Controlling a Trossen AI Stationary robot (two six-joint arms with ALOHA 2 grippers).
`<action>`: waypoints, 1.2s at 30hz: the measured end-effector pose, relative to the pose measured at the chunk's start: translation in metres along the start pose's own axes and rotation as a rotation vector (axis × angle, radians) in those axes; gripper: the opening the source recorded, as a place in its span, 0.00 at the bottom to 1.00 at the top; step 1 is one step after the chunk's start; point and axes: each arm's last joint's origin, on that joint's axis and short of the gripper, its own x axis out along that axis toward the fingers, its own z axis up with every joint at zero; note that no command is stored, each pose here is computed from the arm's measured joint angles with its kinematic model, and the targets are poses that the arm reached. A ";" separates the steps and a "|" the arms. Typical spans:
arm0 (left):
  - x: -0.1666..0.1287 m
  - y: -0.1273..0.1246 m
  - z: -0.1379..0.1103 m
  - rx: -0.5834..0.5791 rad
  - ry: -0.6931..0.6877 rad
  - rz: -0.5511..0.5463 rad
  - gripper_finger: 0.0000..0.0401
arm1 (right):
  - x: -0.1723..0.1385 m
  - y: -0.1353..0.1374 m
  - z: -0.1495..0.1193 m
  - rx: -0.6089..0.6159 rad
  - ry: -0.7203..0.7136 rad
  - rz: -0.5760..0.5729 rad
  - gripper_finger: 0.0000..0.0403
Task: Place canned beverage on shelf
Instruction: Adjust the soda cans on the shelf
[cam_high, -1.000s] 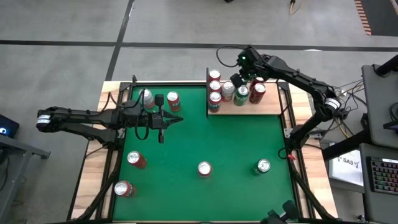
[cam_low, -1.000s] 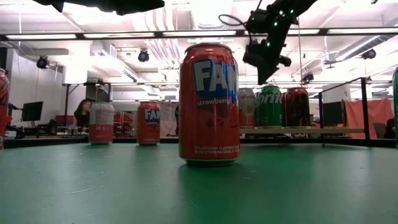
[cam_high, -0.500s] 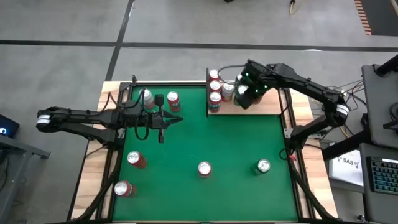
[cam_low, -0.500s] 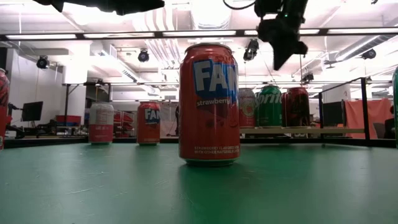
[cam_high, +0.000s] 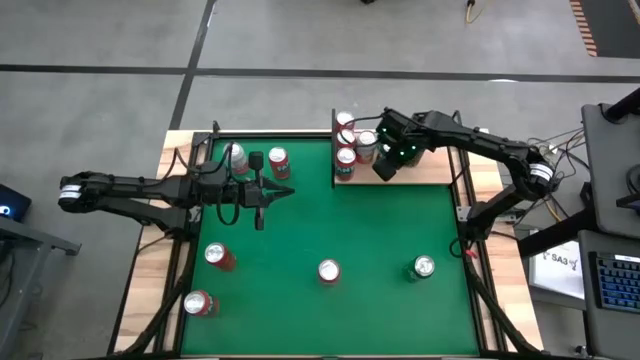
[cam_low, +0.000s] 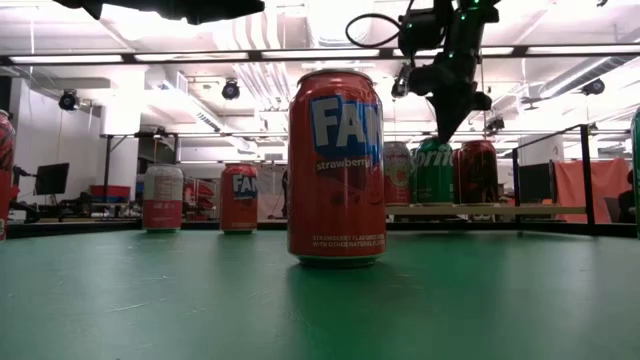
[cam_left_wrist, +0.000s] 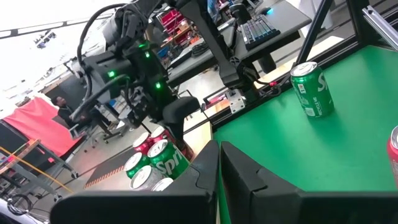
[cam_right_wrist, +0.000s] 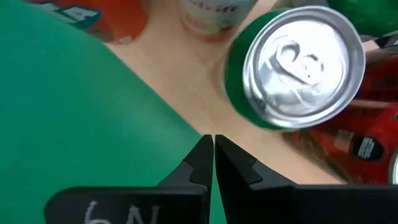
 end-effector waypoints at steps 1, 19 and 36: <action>0.000 0.000 0.000 0.000 0.000 0.000 0.00 | 0.001 0.000 0.001 0.000 0.001 -0.007 0.02; 0.000 0.000 0.000 0.000 0.000 0.000 0.00 | 0.003 -0.005 0.003 -0.001 -0.024 -0.103 0.02; 0.000 0.000 0.000 0.000 0.000 0.000 0.00 | 0.003 -0.010 0.005 0.008 -0.035 -0.124 0.02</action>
